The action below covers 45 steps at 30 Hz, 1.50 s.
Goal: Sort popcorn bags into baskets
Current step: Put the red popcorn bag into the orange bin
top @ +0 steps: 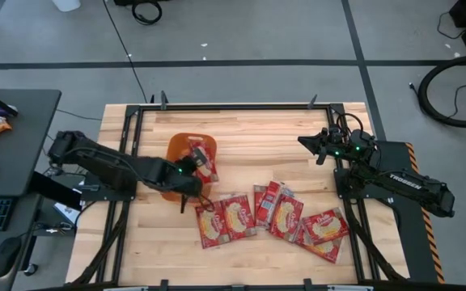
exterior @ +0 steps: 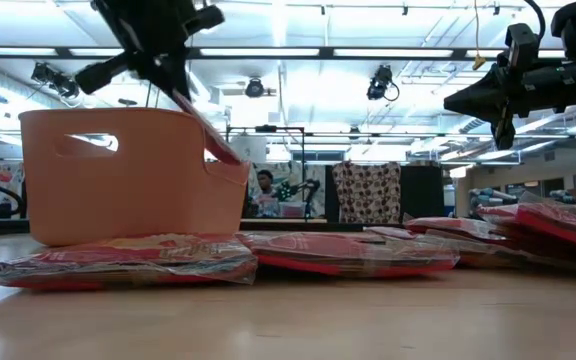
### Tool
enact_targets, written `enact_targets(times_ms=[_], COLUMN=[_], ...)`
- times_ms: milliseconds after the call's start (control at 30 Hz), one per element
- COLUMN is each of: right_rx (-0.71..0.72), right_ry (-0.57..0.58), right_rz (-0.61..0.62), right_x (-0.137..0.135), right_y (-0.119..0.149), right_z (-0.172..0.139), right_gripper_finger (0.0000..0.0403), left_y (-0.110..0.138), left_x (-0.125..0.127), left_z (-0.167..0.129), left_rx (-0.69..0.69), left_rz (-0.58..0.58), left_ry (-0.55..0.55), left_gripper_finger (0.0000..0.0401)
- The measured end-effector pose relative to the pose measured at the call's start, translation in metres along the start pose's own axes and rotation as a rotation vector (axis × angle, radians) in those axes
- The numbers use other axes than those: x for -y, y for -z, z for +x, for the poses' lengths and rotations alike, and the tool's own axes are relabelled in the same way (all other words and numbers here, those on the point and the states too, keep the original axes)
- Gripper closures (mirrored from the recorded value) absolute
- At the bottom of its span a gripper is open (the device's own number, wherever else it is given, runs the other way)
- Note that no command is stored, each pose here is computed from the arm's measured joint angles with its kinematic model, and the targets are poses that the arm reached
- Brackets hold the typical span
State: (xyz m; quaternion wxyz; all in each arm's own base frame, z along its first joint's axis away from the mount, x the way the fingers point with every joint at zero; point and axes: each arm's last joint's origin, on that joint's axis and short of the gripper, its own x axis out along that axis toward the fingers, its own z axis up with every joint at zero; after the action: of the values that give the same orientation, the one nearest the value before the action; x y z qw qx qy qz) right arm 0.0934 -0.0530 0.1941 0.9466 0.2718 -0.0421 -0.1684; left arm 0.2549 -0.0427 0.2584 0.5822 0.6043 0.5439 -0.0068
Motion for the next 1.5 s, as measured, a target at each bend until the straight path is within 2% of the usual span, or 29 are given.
enact_targets(times_ms=[167, 333, 567, 833, 1500], right_rx=[0.000, 0.000, 0.000, 0.000, -0.001], right_ry=[0.000, -0.001, -0.001, 0.000, 0.000], right_rz=[0.000, 0.000, 0.000, 0.000, 0.000], right_x=[0.000, 0.000, 0.000, 0.000, 0.000], right_y=[0.000, 0.000, 0.000, 0.000, 0.000], right_z=[0.000, 0.000, 0.000, 0.000, 0.000], right_gripper_finger=[0.0363, 0.0363, 0.0363, 0.0363, 0.0363], left_y=[0.026, 0.040, 0.034, 0.027, 0.028], left_x=[0.002, 0.009, 0.027, 0.045, 0.049], left_z=[0.001, 0.000, 0.009, 0.016, 0.018], left_rx=[-0.002, 0.051, 0.137, 0.147, 0.137], left_rz=[-0.039, 0.026, 0.126, 0.235, 0.218], left_ry=[-0.021, 0.020, 0.092, 0.094, 0.108], left_gripper_finger=[0.0400, 0.0400, 0.0400, 0.0388, 0.0379])
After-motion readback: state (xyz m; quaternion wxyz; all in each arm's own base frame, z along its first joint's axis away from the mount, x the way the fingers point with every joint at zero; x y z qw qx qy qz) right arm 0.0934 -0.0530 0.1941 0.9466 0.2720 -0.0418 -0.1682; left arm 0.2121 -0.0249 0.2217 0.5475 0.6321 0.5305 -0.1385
